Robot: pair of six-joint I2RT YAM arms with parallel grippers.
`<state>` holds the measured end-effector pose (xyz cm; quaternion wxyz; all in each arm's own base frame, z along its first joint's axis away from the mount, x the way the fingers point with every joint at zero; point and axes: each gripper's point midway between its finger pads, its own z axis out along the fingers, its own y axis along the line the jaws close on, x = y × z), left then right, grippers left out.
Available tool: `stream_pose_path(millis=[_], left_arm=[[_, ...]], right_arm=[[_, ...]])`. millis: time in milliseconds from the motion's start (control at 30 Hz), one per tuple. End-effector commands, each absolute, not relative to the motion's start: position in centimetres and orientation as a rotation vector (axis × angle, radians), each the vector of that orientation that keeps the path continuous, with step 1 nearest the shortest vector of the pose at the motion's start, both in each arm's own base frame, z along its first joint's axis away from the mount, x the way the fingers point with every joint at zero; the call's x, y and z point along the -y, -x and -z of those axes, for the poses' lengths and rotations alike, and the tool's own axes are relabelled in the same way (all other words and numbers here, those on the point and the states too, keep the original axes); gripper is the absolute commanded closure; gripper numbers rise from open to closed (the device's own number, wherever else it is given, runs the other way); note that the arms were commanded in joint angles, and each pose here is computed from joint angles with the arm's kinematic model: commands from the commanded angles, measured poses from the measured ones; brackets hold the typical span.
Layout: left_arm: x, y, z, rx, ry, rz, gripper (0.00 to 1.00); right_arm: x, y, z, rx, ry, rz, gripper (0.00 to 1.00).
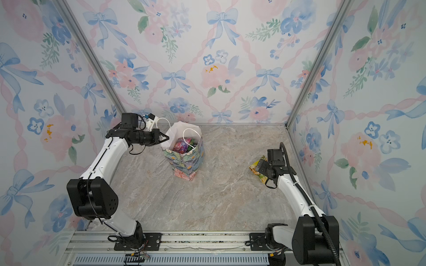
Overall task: Place the snacks into the paper bag
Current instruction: 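Raise the right gripper from the bag and move it to the yellow packet, then lower the right gripper onto the yellow corn-chip packet and close it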
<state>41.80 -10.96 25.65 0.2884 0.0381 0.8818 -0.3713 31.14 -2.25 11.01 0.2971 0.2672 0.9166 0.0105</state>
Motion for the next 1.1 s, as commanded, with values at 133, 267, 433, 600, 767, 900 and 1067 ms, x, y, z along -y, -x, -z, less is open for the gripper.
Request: stream_pose_path(millis=[133,267,433,600,767,900,1067], left_arm=[[11.2,-41.5,-28.0,-2.273,-0.144,1.004,1.0],[11.2,-41.5,-28.0,-2.272,-0.146,0.999,1.0],[11.1,-41.5,-28.1,-2.271,-0.146,0.995,1.0],[11.1,-41.6,-27.9,-2.276,-0.142,0.992,1.0],[11.0,-41.7,-27.8,-2.279,-0.139,0.992,1.0],[11.1,-41.7,-27.5,-2.284,-0.138,0.993,1.0],[11.0,-41.8,-27.4,-2.287,-0.136,0.989,1.0]], right_arm=[[3.5,-32.0,-8.3,-2.375,-0.948,-0.191,0.04],[3.9,-32.5,-7.0,-2.374,-0.974,-0.207,0.08],[4.6,-33.1,-5.7,-2.373,-1.003,-0.212,0.15],[5.1,-33.6,-4.7,-2.366,-1.033,-0.231,0.27],[5.4,-33.9,-3.7,-2.374,-1.051,-0.236,0.35],[5.3,-34.1,-2.6,-2.394,-1.075,-0.264,0.39],[5.2,-34.3,-1.8,-2.4,-1.098,-0.296,0.45]])
